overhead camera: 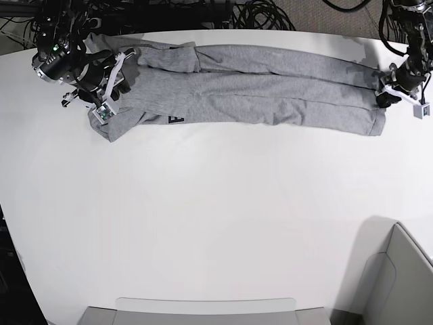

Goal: Fold the T-shirt properly
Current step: 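Grasp the strip's end with the left gripper and pull it taut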

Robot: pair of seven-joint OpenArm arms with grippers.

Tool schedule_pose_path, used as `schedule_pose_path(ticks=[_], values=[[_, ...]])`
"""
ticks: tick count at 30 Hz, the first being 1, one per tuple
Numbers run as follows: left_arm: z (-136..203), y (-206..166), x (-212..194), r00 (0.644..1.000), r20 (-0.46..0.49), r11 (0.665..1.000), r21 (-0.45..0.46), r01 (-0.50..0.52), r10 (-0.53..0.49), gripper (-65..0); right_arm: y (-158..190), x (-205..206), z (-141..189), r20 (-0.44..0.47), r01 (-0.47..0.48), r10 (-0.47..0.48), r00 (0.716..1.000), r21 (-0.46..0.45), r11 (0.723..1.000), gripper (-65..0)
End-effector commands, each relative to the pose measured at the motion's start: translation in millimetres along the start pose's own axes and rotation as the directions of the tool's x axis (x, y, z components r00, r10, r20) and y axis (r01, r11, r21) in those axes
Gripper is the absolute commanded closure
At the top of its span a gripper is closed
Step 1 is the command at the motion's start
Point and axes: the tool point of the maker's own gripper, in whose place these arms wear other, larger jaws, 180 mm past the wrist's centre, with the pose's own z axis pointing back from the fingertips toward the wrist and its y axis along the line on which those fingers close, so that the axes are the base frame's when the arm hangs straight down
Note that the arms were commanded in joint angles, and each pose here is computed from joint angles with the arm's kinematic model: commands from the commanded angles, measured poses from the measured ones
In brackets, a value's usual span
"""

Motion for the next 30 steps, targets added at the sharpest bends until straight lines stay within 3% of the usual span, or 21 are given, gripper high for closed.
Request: schedule_pose_path(ticks=[1,6,9,11,14,18,21,25,30], values=[[-1,2,-12,0.997,-0.07,1.0,0.015,0.021,-0.02,-20.4,-3,7,5,0.027,-0.016,0.016,1.0,-0.013,1.0,-17.9],[-3,-2,-20,0.995,-0.097,0.999,0.003,0.037,-0.037,-20.4,-3,7,5,0.027,-0.016,0.017,1.0,-0.012,1.0,-17.9],[-13,-22,-45,0.979,-0.178,0.995,-0.05,0.089,-0.096,-19.8,-7,6,7,0.018,-0.031,0.031,0.999,-0.021,0.999,-17.9],[-16,-36,-58,0.961,-0.216,0.981,-0.118,0.152,-0.174,-14.6,-8,7,7,0.019,-0.035,0.035,0.999,-0.025,0.999,-17.9],[-16,-46,-64,0.949,-0.221,0.965,-0.182,0.187,-0.225,0.0,-9,7,8,0.02,-0.031,0.032,0.999,-0.025,0.999,-17.9],[-17,-36,-64,0.951,-0.23,0.972,-0.162,0.172,-0.207,0.0,-9,7,8,0.02,-0.031,0.032,0.999,-0.025,0.999,-17.9],[-12,-22,-48,0.969,-0.186,0.983,-0.122,0.139,-0.161,0.0,-9,7,8,0.02,-0.031,0.032,0.999,-0.025,0.999,-17.9],[-3,-4,1,0.995,-0.049,0.994,-0.067,0.089,-0.093,0.0,-8,7,8,0.021,-0.03,0.031,0.999,-0.024,0.999,-17.9],[7,30,45,0.996,0.079,0.999,-0.007,-0.04,0.041,0.0,-8,7,8,0.021,-0.03,0.031,0.999,-0.024,0.999,-17.9]])
